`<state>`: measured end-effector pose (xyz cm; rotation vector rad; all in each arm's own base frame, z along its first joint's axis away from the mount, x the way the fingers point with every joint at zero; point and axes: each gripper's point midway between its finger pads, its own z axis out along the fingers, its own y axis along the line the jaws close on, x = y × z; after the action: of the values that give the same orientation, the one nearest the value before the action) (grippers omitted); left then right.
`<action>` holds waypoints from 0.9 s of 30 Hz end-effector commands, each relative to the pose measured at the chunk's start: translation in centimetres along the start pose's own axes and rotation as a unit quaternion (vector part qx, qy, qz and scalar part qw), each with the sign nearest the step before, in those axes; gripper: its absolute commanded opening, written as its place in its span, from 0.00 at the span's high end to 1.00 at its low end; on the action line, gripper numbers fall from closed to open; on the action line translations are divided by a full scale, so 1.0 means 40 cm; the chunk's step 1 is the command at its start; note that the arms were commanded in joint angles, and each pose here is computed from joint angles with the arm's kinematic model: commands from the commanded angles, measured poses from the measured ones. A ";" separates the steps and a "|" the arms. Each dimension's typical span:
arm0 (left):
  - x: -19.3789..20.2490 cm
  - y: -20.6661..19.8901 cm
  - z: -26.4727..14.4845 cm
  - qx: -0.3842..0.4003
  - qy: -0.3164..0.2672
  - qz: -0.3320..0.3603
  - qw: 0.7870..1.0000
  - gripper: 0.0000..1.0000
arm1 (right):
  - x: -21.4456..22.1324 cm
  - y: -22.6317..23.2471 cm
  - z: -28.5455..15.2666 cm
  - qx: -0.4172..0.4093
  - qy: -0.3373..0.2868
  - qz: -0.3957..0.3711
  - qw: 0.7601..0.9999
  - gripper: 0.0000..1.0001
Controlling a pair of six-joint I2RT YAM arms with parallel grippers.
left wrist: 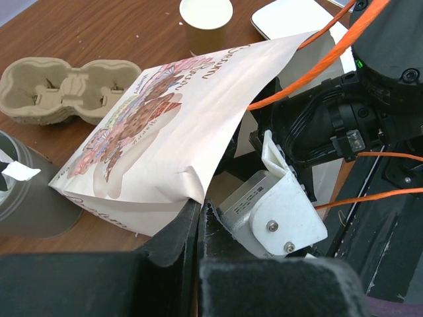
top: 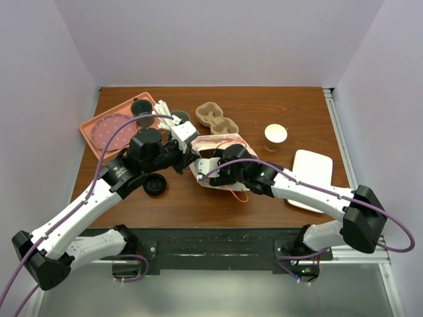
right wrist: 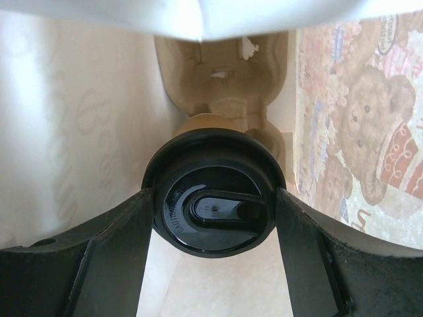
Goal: Pack the takeout coffee
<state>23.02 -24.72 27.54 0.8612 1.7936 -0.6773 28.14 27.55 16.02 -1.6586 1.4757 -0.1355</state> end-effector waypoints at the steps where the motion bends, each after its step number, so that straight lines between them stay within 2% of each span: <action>1: -0.068 -0.050 -0.018 0.043 -0.035 -0.015 0.998 1.00 | -0.016 -0.077 -0.014 0.074 -0.009 0.011 0.997 0.83; 8: -0.076 -0.078 -0.019 0.069 -0.031 -0.049 0.996 1.00 | -0.014 -0.102 -0.054 0.090 -0.004 0.026 0.996 0.84; 14: -0.061 -0.113 -0.028 0.101 -0.017 -0.084 0.991 1.00 | 0.005 -0.062 -0.105 0.059 -0.008 0.036 0.998 0.83; 18: -0.027 -0.117 -0.030 0.106 -0.002 -0.078 0.991 1.00 | 0.012 -0.013 -0.131 0.013 -0.013 0.038 0.999 0.83; 27: 0.001 -0.107 -0.019 0.099 0.017 -0.055 0.993 1.00 | 0.030 0.010 -0.183 -0.023 0.006 0.034 0.999 0.83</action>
<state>19.57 -26.29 27.38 0.8618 1.8897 -0.9216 24.70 23.58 18.42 -1.6375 1.5370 -0.0978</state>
